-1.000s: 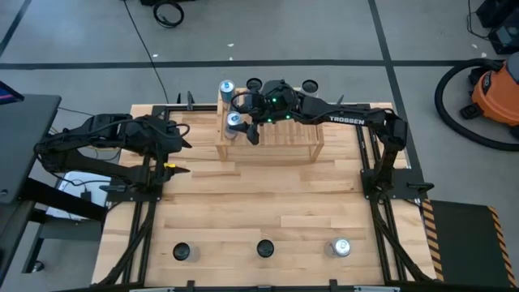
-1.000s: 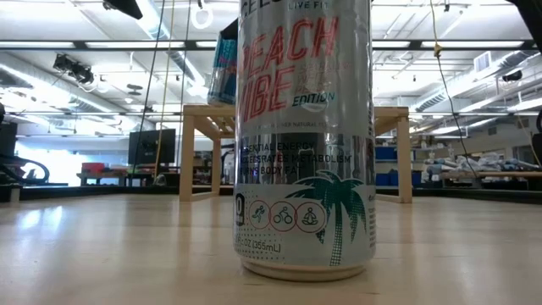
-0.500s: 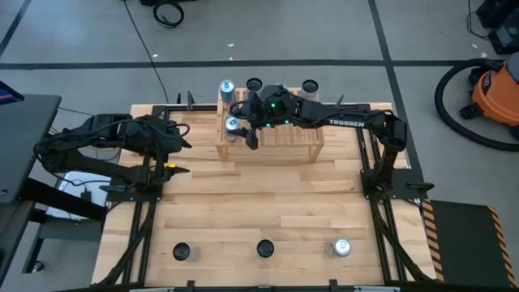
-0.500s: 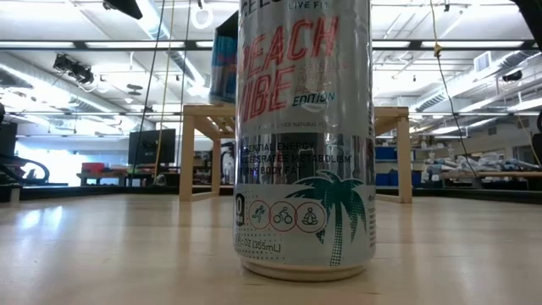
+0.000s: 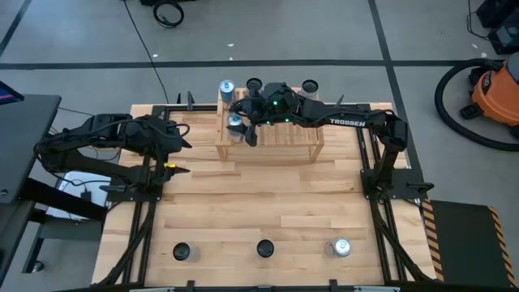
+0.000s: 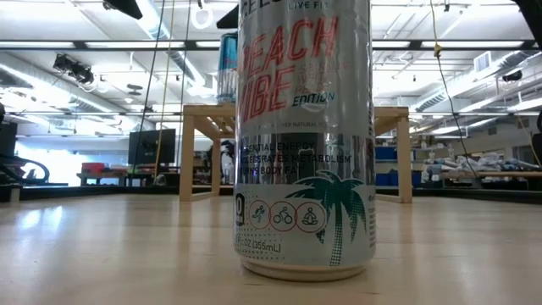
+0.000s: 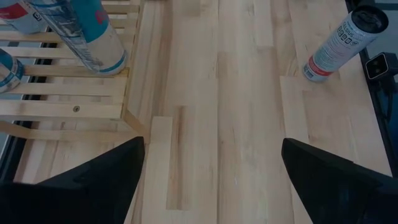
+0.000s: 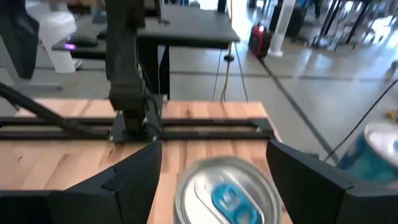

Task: Place canned beverage on shelf
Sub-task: Put the blue soda can on the shelf aligned with the blue soda cans

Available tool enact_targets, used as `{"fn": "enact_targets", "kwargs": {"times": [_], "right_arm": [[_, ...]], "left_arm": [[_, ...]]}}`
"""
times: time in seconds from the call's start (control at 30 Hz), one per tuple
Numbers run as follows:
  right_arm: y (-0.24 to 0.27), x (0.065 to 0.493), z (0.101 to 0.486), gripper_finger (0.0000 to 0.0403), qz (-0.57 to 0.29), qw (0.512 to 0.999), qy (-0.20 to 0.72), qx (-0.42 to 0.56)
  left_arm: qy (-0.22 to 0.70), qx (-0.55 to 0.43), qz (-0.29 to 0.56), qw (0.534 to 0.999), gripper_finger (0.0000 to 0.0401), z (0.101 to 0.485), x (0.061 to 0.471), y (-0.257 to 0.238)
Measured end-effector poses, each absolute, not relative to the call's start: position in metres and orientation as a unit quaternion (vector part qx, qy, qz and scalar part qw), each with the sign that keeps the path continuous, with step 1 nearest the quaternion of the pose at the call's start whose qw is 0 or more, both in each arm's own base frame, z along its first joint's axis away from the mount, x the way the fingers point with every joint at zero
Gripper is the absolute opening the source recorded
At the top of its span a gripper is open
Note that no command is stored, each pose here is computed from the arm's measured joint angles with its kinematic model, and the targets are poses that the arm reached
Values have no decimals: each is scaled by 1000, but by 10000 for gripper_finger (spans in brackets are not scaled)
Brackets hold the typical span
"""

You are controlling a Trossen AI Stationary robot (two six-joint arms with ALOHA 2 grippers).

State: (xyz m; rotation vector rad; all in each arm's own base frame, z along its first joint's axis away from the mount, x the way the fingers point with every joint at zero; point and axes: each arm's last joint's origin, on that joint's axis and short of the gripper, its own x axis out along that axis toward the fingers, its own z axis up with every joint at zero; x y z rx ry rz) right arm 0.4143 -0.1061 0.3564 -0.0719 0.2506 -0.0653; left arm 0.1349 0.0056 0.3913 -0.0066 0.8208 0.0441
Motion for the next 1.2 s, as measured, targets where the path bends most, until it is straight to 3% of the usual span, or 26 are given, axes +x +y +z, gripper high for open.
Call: {"fn": "enact_targets", "kwargs": {"times": [0.43,0.93,1.2], "right_arm": [[-102,414,364,298,-28,994,100,-46],[-43,363,423,298,20,992,80,-91],[-23,322,449,297,41,991,88,-95]], "left_arm": [[399,24,10,917,380,391,135,6],[327,1,23,945,380,402,147,7],[328,43,112,937,380,396,181,14]]}}
